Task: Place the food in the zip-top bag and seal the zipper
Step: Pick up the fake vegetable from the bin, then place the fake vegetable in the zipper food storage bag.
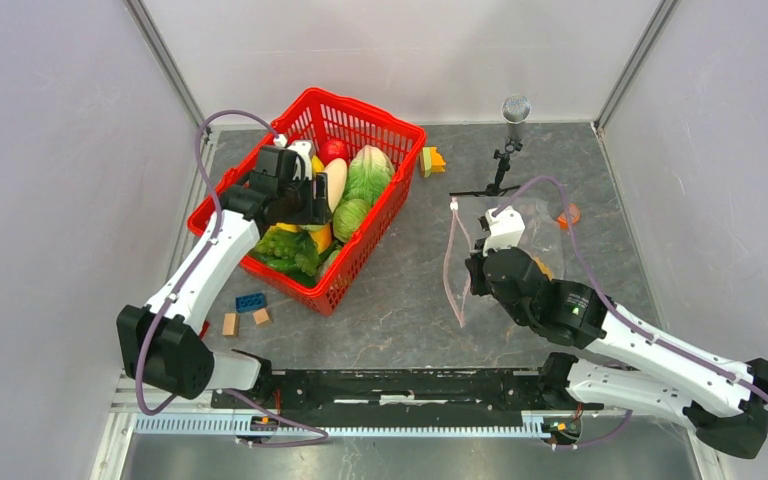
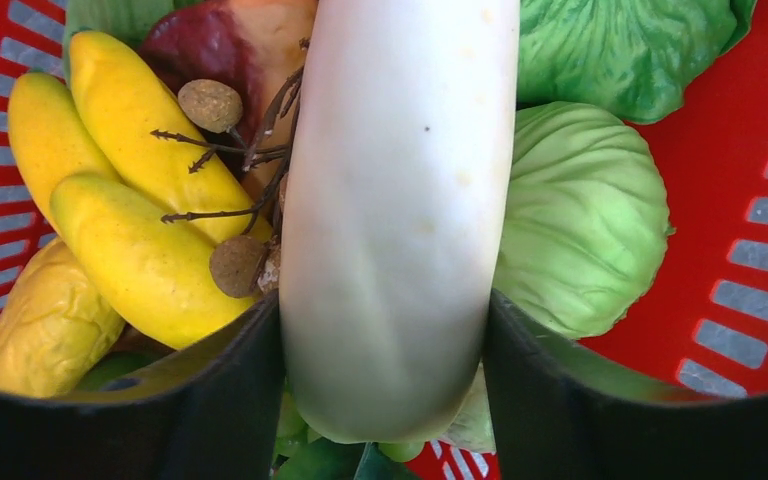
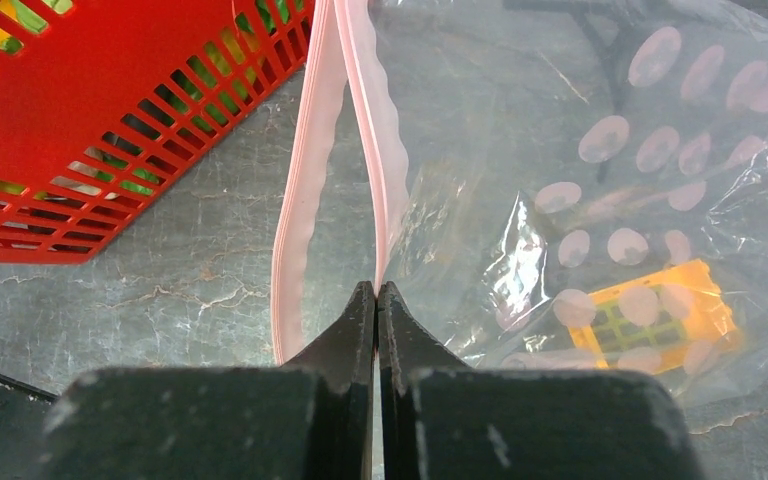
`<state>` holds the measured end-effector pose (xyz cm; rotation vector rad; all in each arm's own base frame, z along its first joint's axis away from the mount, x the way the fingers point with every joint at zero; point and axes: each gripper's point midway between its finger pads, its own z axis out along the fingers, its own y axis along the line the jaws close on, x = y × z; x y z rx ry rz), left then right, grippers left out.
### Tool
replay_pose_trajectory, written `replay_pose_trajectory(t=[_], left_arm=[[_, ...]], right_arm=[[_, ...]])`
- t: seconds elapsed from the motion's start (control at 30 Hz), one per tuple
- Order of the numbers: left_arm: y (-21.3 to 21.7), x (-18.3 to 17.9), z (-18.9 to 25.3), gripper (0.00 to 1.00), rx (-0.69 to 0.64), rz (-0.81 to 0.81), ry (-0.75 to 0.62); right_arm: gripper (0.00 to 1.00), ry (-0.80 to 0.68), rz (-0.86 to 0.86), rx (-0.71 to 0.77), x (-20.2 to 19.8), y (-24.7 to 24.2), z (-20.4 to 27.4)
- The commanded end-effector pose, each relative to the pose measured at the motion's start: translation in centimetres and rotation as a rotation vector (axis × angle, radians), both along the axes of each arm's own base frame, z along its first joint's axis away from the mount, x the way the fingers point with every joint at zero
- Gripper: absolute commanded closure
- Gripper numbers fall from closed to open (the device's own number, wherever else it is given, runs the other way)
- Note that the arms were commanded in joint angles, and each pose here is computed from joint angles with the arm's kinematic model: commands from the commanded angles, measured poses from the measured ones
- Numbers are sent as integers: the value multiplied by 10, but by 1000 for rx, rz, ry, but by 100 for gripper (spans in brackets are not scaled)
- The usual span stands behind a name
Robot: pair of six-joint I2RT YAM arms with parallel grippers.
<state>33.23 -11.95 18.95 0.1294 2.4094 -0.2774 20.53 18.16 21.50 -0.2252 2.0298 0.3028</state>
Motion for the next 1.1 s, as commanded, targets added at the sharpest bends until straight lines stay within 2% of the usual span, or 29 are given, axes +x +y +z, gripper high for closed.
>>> replay_pose_trajectory(t=[0.0, 0.13, 0.4, 0.67, 0.87, 1.07], left_arm=[[-5, 0, 17, 40, -19, -54, -31], [-9, -7, 48, 58, -71, -80, -122], [-10, -40, 134, 65, -178, -123, -351], [-79, -116, 178, 72, -534, -527, -322], [-98, -149, 189, 71, -625, -618, -345], [-130, -175, 174, 71, -655, -729, -263]], right_arm=[[100, -29, 2, 30, 2, 1, 8], [100, -31, 1, 36, 2, 1, 8], [100, -37, -22, 69, 2, 0, 7], [100, -53, -50, 129, 3, -1, 8], [100, -68, -53, 177, 5, 2, 13], [100, -74, -67, 190, 5, 0, 16]])
